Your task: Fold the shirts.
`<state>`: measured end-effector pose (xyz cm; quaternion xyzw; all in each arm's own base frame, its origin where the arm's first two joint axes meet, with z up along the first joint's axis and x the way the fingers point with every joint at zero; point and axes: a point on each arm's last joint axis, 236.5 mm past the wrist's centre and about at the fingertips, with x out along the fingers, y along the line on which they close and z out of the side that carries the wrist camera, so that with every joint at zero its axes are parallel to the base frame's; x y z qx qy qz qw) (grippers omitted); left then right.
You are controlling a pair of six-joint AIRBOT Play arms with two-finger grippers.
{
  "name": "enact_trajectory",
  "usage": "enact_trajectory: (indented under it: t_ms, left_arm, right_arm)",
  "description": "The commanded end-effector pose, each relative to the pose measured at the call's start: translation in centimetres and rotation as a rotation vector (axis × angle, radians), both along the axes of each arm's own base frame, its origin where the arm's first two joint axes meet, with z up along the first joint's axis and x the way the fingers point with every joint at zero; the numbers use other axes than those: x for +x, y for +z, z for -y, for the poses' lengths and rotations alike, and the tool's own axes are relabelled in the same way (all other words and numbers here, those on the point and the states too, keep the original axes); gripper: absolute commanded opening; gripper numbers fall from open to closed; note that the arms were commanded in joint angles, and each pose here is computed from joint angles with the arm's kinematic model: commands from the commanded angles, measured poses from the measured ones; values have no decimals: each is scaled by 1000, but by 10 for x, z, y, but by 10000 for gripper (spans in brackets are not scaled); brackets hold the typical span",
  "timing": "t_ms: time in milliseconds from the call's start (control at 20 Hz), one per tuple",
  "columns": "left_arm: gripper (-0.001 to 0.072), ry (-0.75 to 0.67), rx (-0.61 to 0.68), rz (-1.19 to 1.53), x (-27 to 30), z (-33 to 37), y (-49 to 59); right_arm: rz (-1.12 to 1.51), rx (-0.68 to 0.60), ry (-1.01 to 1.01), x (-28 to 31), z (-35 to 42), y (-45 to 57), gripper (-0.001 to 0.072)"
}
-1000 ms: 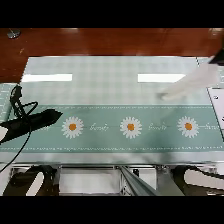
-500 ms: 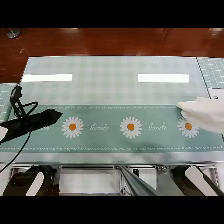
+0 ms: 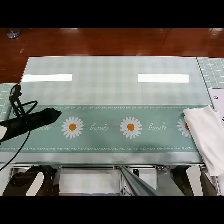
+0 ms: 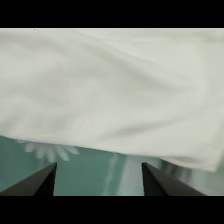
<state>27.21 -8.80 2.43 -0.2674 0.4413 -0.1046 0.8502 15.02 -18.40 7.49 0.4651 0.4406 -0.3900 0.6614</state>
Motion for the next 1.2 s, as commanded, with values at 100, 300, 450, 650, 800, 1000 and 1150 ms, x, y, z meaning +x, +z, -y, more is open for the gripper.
enact_trajectory:
  t_ms: [100, 300, 450, 650, 800, 1000, 1150]
  left_arm:
    - [23, -52, 39, 86, 54, -2, 56]
    - [22, -244, 87, 138, 107, 32, 127]
    - [22, -327, 193, 109, 116, 60, 115]
    - [23, -304, 357, -96, 108, 50, 19]
    - [24, -301, 374, -182, 105, 40, -14]
    - [24, -312, 372, -204, 100, 41, -16]
    - [24, -312, 372, -207, 100, 41, -18]
  right_arm:
    - [572, -27, 457, 187, -55, 104, 174]
    - [673, -63, 1052, 280, -222, 125, 24]
    - [492, -137, 1381, 286, -319, 53, 24]
    - [42, -212, 1509, 261, -329, -78, 24]
    - [-138, -176, 1409, 245, -303, -123, 24]
    - [-148, -180, 1396, 245, -301, -125, 24]
    - [-147, -181, 1396, 245, -301, -125, 24]
